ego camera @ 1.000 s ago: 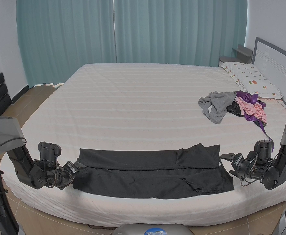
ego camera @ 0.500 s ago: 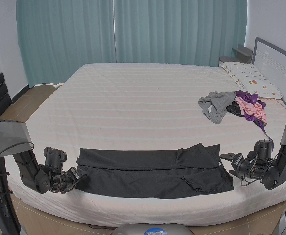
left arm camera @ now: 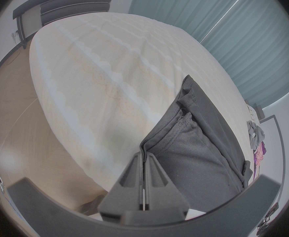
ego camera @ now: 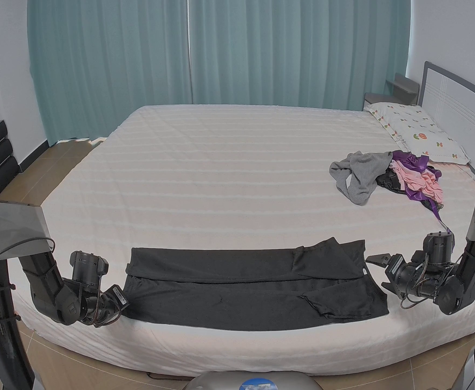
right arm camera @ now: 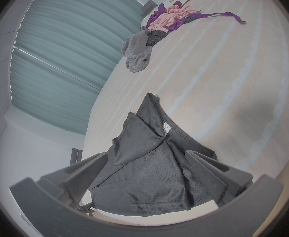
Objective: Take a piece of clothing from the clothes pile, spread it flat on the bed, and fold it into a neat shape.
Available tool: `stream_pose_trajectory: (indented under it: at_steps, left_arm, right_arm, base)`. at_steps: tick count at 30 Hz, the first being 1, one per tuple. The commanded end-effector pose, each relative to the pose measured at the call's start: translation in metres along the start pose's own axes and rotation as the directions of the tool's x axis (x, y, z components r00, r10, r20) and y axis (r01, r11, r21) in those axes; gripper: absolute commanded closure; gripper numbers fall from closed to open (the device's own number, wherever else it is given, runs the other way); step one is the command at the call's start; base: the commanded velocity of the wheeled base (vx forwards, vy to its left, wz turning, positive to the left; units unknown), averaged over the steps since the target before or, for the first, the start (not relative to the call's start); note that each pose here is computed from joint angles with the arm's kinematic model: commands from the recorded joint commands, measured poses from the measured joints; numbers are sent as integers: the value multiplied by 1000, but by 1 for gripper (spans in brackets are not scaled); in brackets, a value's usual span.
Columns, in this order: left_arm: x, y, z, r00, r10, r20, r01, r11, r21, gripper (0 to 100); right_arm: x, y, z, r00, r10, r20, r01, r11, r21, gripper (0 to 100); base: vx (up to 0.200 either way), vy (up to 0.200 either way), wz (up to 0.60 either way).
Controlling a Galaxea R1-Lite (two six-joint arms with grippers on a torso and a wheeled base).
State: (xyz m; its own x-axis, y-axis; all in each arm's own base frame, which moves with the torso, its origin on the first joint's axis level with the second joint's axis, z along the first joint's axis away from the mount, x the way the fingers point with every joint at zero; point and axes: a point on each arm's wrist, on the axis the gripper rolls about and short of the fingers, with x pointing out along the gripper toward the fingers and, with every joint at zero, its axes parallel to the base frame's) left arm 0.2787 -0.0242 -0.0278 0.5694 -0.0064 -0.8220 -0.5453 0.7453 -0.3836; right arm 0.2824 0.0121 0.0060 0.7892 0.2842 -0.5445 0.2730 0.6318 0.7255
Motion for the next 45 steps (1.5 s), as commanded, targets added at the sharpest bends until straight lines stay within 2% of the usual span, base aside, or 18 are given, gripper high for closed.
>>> stream_pose_trajectory:
  at_steps: [1,6,7,12,17,22,24,27,30,34,41,43,45]
  left_arm:
    - [0,1,-1,1000,7,-2,-7,1000,1,100]
    - [-1,1,0,1000,3,1,-3,1000,1,100]
    - [-1,1,0,1000,2,2,-2,1000,-2,0]
    - [-7,-1,6,1000,-18,20,18,1000,-17,0]
    - [-17,-3,24,994,-92,57,95,994,-53,0]
    - [-20,-9,41,983,-164,80,169,983,-74,0]
    - [-19,-11,44,981,-174,82,181,980,-80,0]
    - [-16,-24,56,966,-243,87,251,964,-92,0]
    - [-12,-28,58,963,-257,85,265,960,-88,0]
    - [2,-38,63,954,-288,76,294,953,-70,0]
    - [33,-61,86,933,-335,129,343,939,-40,0]
    - [34,-61,87,933,-335,132,343,939,-38,0]
    - [57,-68,94,927,-344,147,348,937,-5,0]
  right_arm:
    - [1,0,-1,1000,-1,-2,1,1000,-1,0]
    - [0,0,-1,1000,-1,-3,1,1000,-3,0]
    - [0,0,-1,1000,-1,-6,1,1000,-4,0]
    - [-1,-2,-3,1000,-9,-14,9,1000,-10,0]
    - [2,-6,-8,996,19,-83,-26,997,-77,0]
    - [10,-11,-10,994,14,-108,-27,992,-124,0]
    - [11,-11,-11,994,13,-112,-28,991,-127,0]
    - [12,-12,-11,993,13,-116,-28,991,-128,0]
    - [11,-12,-11,993,15,-116,-30,991,-128,0]
    - [10,-11,-11,993,17,-115,-31,991,-129,0]
    - [10,-12,-12,993,14,-119,-29,991,-128,0]
    - [10,-11,-12,993,15,-118,-30,991,-128,0]
    - [10,-12,-12,993,15,-118,-30,991,-128,0]
  base:
    - [0,0,0]
    - [0,0,0]
    - [0,0,0]
    - [0,0,0]
    - [0,0,0]
    - [0,0,0]
    - [0,0,0]
    - [0,0,0]
    - [0,0,0]
    - [0,0,0]
    - [0,0,0]
    - [0,0,0]
    - [0,0,0]
